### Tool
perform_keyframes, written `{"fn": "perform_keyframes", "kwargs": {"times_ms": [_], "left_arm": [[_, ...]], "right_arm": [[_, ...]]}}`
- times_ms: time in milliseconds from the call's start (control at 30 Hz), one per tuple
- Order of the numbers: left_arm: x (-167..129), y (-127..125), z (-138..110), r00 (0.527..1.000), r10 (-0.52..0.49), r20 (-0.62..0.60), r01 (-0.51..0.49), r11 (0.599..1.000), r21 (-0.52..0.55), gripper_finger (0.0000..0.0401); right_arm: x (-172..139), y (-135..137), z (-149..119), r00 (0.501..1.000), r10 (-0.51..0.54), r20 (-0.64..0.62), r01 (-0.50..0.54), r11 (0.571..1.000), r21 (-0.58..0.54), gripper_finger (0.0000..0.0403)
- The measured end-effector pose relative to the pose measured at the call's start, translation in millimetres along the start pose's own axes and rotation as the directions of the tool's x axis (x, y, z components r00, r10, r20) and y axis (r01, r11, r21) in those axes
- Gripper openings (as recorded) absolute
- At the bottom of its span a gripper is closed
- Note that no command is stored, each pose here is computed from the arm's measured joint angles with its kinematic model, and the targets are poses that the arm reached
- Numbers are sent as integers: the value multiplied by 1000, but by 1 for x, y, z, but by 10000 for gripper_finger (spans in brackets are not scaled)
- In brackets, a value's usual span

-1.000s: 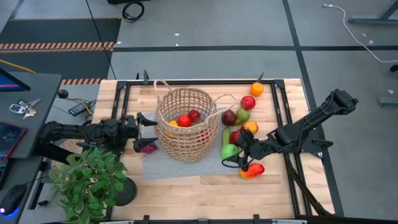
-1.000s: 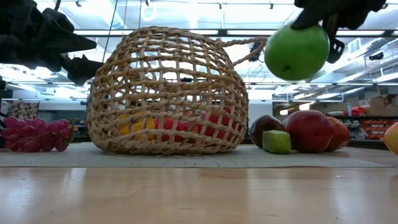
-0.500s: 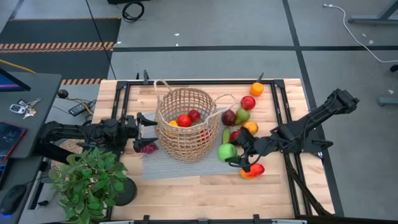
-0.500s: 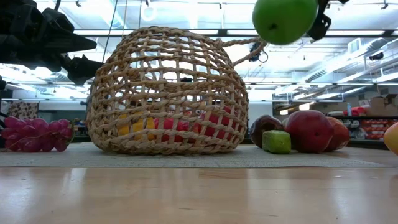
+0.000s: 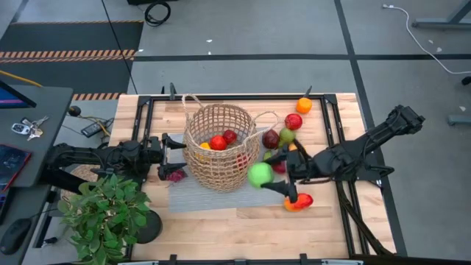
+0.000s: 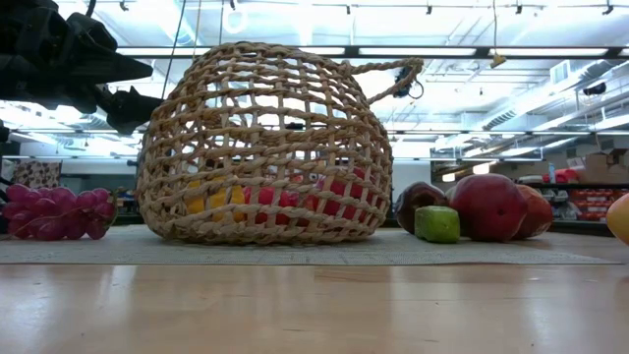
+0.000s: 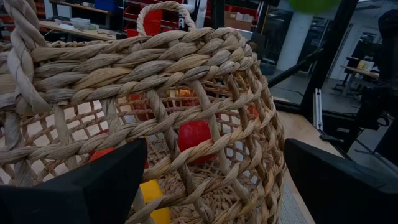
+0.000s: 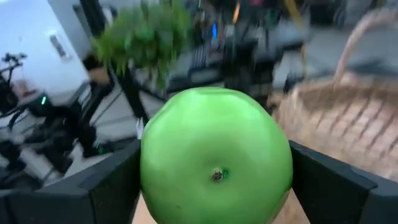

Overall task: Build produce basket
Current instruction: Put the green apple into the brown basket

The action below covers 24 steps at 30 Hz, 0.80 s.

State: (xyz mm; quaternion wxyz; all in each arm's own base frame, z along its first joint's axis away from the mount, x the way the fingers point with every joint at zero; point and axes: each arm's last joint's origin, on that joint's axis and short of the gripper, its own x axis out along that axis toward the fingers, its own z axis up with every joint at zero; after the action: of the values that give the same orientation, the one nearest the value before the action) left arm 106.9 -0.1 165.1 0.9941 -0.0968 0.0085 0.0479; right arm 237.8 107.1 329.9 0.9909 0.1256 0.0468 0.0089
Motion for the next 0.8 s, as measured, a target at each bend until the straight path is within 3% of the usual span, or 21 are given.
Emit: {"fn": "perform_keyframes", "kwargs": {"times_ms": [167,333,567,800], "left_arm": [[0,0,0,1000,0,0,0,1000,0,386],[0,0,0,1000,0,0,0,1000,0,386],[0,0,0,1000,0,-1,0,1000,0,386],[0,0,0,1000,0,0,0,1000,0,386]], "right_arm": [[-1,0,23,974,-66,218,84,994,-74,367],[-4,-4,39,912,-185,366,259,952,-165,367],[0,-16,41,862,-332,382,458,834,-307,368],[16,-21,29,858,-376,350,504,744,-438,368]]}}
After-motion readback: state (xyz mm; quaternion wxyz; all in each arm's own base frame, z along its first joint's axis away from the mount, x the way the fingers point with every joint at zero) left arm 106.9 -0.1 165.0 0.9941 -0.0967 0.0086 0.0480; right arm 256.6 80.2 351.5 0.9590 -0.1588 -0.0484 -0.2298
